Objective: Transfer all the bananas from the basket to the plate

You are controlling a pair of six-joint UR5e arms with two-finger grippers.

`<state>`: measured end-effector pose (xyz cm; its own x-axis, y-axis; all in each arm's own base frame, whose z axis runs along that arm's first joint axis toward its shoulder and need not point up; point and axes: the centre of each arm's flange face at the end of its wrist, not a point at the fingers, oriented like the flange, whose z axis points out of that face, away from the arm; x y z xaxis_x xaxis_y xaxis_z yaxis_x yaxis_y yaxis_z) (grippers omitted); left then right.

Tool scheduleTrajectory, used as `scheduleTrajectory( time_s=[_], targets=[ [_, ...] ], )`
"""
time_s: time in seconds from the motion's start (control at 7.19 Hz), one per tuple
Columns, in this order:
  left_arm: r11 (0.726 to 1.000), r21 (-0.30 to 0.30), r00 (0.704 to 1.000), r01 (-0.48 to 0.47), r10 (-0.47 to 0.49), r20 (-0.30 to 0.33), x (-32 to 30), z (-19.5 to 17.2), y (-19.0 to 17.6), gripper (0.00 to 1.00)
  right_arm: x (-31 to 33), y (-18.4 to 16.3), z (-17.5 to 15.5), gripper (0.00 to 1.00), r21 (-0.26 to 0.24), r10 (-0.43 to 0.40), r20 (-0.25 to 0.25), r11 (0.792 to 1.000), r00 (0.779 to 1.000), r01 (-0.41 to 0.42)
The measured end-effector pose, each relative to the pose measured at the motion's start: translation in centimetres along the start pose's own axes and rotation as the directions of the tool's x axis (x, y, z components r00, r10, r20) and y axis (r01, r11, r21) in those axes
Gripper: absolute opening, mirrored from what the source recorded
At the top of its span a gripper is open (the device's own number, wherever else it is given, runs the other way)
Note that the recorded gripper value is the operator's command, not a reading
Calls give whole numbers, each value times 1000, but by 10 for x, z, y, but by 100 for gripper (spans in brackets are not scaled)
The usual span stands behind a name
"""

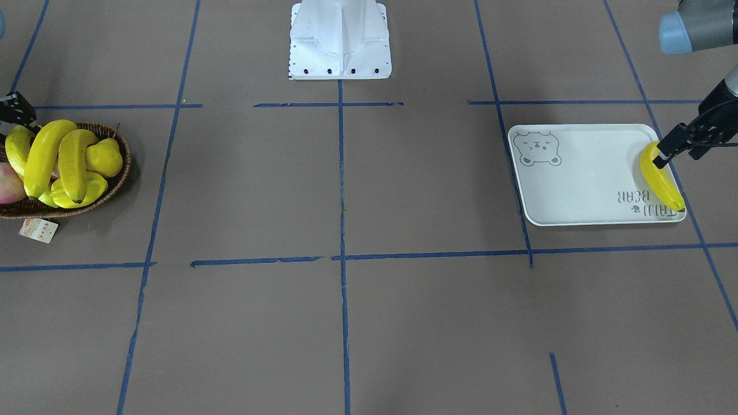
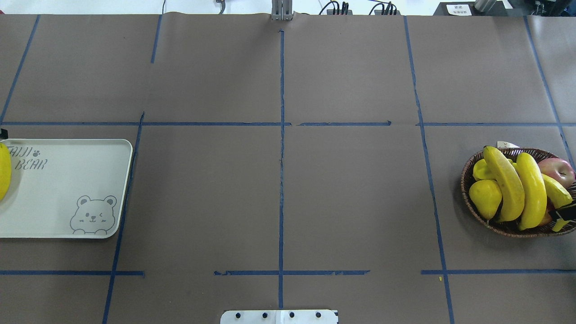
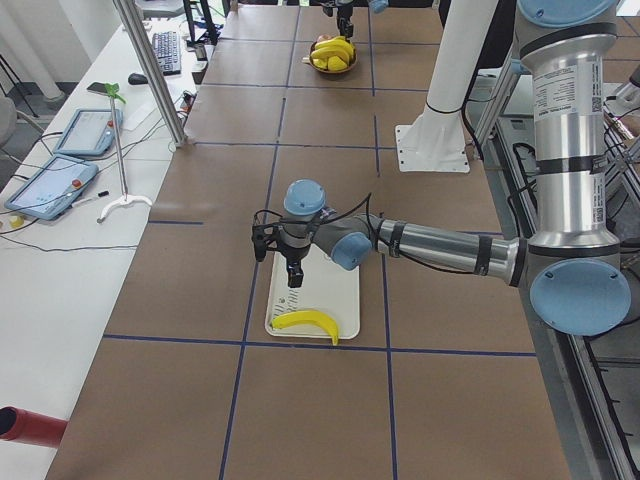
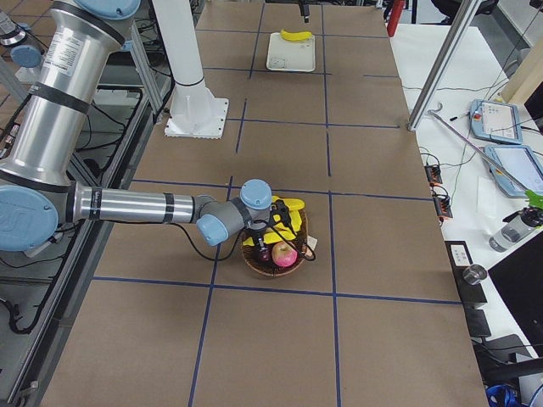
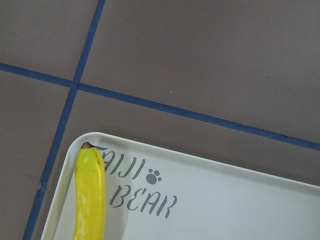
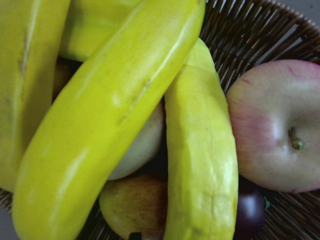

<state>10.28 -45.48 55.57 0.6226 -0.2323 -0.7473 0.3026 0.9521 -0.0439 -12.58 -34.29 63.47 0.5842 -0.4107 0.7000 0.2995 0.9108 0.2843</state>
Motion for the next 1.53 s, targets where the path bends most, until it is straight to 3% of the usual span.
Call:
scheduleTrajectory(
  time_s=[0.14,0.28,0.42,0.7,1.53],
  targets=[
    [1000,0,1000,0,0,0,0,0,0,100,0,0,1,23,0,-3,-3,1000,1000,3],
    [1000,-1,1000,-1,1,0,0,0,0,100,1,0,1,11,2,-6,-10,1000,1000,6],
    [1000,-2,1000,-1,1,0,0,0,0,100,1,-1,0,6,5,-10,-20,1000,1000,10],
    [1000,-2,1000,-1,1,-1,0,0,0,100,0,-4,-8,4,30,-17,-35,999,999,18],
    [1000,11,1000,-16,16,-20,8,-4,0,100,-5,-25,-82,3,190,10,-50,982,999,-1]
  ],
)
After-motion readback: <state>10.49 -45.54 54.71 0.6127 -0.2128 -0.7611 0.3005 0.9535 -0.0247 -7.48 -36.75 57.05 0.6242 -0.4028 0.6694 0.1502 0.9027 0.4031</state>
